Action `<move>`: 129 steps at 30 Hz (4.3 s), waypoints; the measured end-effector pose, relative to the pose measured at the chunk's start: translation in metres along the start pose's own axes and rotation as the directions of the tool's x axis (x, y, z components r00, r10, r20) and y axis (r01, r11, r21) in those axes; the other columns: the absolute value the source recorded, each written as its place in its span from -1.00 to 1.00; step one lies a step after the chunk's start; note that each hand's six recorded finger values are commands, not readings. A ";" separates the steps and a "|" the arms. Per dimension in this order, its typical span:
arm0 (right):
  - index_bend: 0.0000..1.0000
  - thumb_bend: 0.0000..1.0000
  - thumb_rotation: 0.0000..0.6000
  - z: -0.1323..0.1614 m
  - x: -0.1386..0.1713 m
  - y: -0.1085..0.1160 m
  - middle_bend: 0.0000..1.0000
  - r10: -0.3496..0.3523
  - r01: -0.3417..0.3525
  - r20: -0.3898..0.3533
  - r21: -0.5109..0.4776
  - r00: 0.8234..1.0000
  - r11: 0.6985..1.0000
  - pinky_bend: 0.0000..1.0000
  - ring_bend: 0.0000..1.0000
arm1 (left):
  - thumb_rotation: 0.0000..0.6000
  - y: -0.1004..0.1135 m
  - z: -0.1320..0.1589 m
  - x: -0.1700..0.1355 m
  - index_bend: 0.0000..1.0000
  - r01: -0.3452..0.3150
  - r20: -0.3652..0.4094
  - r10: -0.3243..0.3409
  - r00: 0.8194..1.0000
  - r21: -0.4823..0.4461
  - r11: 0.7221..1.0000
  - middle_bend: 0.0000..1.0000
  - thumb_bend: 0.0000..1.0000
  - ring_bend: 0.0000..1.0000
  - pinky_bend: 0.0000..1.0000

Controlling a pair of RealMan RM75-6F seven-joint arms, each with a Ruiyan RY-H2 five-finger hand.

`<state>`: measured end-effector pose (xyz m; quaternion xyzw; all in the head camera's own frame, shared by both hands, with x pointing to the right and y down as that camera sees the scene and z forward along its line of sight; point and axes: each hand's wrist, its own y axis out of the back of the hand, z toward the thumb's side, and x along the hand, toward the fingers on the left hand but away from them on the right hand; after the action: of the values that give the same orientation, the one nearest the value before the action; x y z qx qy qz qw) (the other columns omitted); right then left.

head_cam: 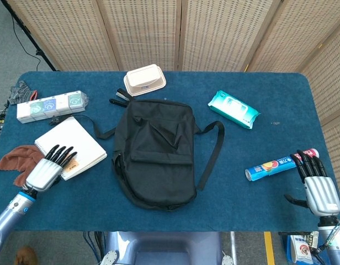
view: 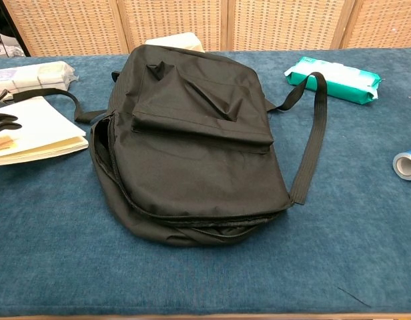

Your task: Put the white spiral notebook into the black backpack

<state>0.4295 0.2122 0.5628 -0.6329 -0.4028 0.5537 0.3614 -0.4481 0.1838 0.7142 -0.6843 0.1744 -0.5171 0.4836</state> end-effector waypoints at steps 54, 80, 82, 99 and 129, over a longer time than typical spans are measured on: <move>-0.87 -1.00 1.00 0.021 -0.015 -0.029 -1.00 0.280 -0.295 -0.139 -0.110 0.950 0.949 -1.00 -1.00 | 1.00 0.081 0.003 0.064 0.33 -0.352 -0.004 0.352 0.936 0.002 0.936 0.11 0.33 -0.08 0.10; -0.68 -1.00 1.00 0.180 -0.061 -0.092 -0.86 0.413 -0.533 -0.465 -0.159 0.783 0.831 -0.78 -0.98 | 1.00 0.113 0.005 0.072 0.33 -0.362 0.021 0.363 0.932 -0.036 0.932 0.11 0.33 -0.08 0.10; -0.67 -1.00 1.00 0.191 -0.060 -0.095 -0.85 0.416 -0.542 -0.484 -0.151 0.770 0.827 -0.78 -0.97 | 1.00 0.115 0.005 0.072 0.33 -0.355 0.020 0.356 0.934 -0.033 0.934 0.11 0.33 -0.08 0.10; -0.53 -1.00 1.00 0.261 -0.061 -0.116 -0.76 0.413 -0.573 -0.576 -0.121 0.705 0.810 -0.67 -0.84 | 1.00 0.120 0.006 0.066 0.33 -0.327 0.020 0.328 0.945 -0.025 0.945 0.11 0.32 -0.07 0.10; -0.40 -0.45 1.00 0.292 -0.086 -0.137 -0.61 0.379 -0.467 -0.529 -0.039 0.759 0.883 -0.50 -0.69 | 1.00 0.124 0.003 0.058 0.33 -0.343 0.025 0.344 0.939 -0.052 0.938 0.11 0.32 -0.07 0.10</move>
<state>0.1196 0.1939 0.6854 -0.8584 -0.1847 0.3987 0.2646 -0.3896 0.0836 0.6409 -0.6631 0.2951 -0.4091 0.5530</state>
